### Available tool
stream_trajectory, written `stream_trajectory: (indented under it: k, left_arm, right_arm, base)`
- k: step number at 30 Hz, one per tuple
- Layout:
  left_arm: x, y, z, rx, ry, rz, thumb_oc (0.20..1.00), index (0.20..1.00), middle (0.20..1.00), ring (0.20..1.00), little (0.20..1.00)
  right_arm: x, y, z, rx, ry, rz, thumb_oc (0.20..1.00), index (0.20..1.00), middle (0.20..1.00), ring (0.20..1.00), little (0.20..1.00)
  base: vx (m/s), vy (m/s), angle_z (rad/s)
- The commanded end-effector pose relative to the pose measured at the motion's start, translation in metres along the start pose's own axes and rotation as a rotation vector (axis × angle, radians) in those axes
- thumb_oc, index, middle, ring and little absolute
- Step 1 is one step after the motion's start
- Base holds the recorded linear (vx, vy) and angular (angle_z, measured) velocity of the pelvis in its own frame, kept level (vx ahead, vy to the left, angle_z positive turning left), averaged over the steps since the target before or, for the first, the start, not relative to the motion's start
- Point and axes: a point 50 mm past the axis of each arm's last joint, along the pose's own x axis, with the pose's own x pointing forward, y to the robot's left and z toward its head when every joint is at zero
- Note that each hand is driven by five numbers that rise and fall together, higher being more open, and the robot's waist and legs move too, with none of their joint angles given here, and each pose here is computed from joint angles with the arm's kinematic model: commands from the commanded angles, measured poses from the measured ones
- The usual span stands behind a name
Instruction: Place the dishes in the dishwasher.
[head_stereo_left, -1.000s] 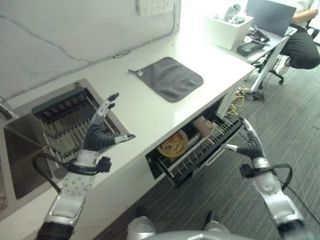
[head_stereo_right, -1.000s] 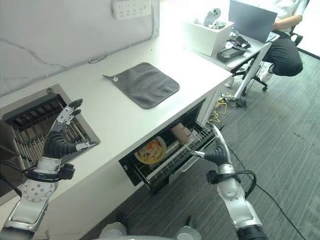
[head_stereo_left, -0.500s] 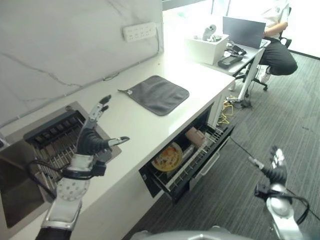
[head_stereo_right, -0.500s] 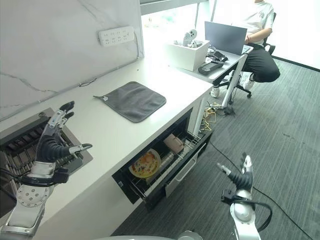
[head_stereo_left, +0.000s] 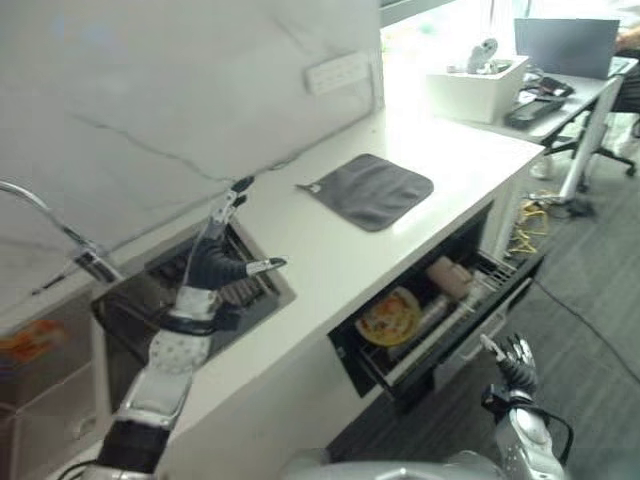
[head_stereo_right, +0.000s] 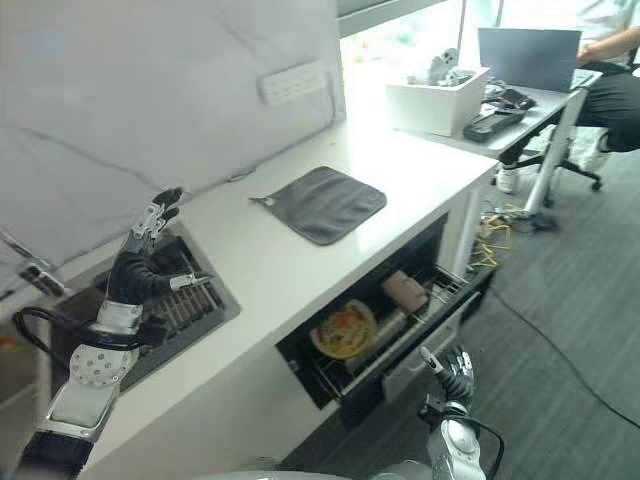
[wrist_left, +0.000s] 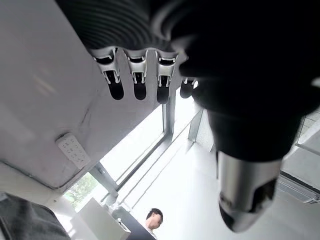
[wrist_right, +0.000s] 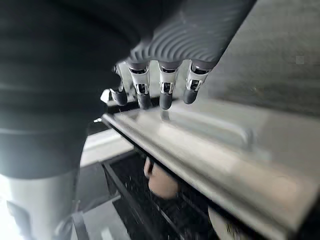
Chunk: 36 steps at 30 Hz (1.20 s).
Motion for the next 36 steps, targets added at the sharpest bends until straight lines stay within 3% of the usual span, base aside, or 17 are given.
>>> stream_trajectory:
  k: [1, 11, 36]
  left_arm:
    - [0.013, 0.0, 0.017, -0.006, -0.094, 0.064, 1.0, 1.0, 1.0, 1.0, 1.0]
    - [0.006, -0.013, 0.017, -0.021, -0.076, 0.057, 1.0, 1.0, 1.0, 1.0, 1.0]
    - [-0.013, 0.001, 0.028, 0.055, -0.115, -0.068, 1.0, 1.0, 1.0, 1.0, 1.0]
  right_arm:
    - [0.014, 0.007, 0.027, 0.047, -0.113, 0.065, 1.0, 1.0, 1.0, 1.0, 1.0]
    - [0.028, 0.016, 0.029, 0.008, -0.05, 0.199, 1.0, 1.0, 1.0, 1.0, 1.0]
    - [0.048, 0.081, 0.083, -0.059, -0.202, 0.444, 1.0, 1.0, 1.0, 1.0, 1.0]
  base:
    - [0.07, 0.147, 0.31]
    - [0.06, 0.109, 0.19]
    - [0.08, 0.031, 0.12]
